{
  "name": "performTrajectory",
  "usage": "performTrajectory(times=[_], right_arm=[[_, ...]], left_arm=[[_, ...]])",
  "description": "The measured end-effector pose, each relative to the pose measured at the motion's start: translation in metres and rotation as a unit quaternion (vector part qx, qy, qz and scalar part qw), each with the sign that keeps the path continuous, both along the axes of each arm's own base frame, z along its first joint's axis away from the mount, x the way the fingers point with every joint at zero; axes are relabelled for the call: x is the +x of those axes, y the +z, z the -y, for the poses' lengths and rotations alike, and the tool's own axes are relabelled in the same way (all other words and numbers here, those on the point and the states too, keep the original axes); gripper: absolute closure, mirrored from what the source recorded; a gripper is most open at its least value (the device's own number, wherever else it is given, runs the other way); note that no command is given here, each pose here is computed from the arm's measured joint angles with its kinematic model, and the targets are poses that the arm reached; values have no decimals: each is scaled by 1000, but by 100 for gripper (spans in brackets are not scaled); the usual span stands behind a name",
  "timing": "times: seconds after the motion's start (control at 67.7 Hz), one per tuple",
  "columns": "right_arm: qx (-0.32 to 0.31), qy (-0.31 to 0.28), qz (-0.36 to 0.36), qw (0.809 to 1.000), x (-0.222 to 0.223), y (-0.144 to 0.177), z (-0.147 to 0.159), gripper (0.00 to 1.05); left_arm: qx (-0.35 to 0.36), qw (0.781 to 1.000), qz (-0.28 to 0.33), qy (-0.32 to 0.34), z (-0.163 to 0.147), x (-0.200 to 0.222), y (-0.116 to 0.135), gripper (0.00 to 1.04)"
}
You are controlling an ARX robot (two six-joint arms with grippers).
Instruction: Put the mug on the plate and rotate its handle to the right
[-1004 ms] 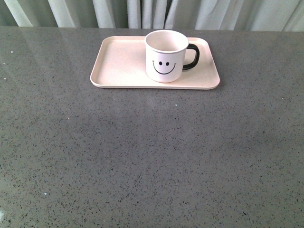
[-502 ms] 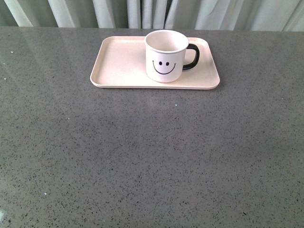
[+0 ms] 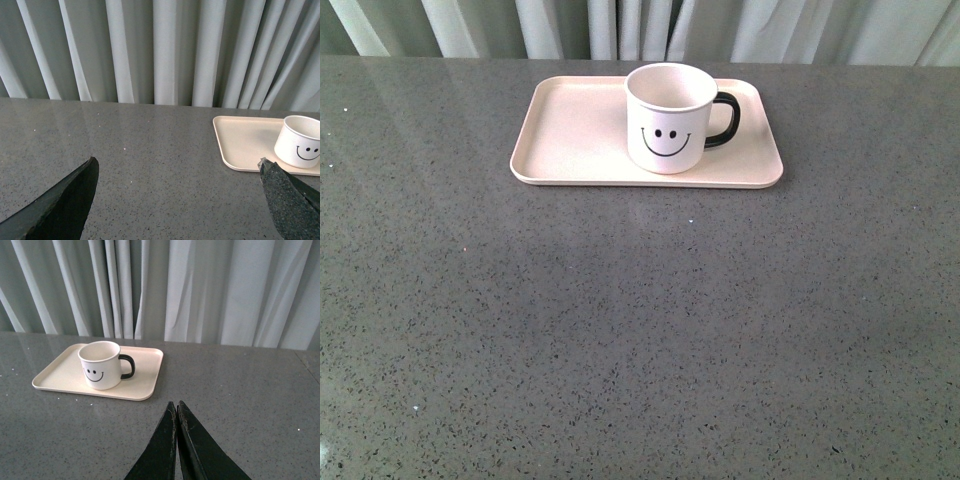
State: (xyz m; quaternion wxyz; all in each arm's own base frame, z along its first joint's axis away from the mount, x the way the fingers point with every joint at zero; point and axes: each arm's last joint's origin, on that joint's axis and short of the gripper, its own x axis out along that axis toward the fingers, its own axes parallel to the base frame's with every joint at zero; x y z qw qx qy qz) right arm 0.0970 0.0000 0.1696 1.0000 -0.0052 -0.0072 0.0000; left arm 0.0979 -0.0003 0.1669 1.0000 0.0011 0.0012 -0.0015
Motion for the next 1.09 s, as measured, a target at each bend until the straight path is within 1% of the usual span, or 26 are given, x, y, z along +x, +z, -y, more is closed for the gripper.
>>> performTrajectory(times=[0.044,0.148,0.177,0.236,0.266,0.281,0.31,0.414,0.458,0.547,1.093], right_arm=[[0,0,0,1000,0,0,0,103],[0,0,0,1000,0,0,0,82],[0,0,0,1000,0,0,0,79],[0,0,0,1000,0,0,0,67],[0,0,0,1000,0,0,0,63],[0,0,0,1000,0,0,0,58],[0,0,0,1000,0,0,0,51],[0,0,0,1000,0,0,0,34],[0,0,0,1000,0,0,0,23],[0,0,0,1000,0,0,0,9],[0,0,0,1000,0,0,0,9]], left_arm=[[0,1000,0,0,0,0,0,9],[0,1000,0,0,0,0,0,9],[0,1000,0,0,0,0,0,9],[0,1000,0,0,0,0,0,9],[0,1000,0,0,0,0,0,9],[0,1000,0,0,0,0,0,9],[0,1000,0,0,0,0,0,9],[0,1000,0,0,0,0,0,9],[0,1000,0,0,0,0,0,9],[0,1000,0,0,0,0,0,9],[0,1000,0,0,0,0,0,9]])
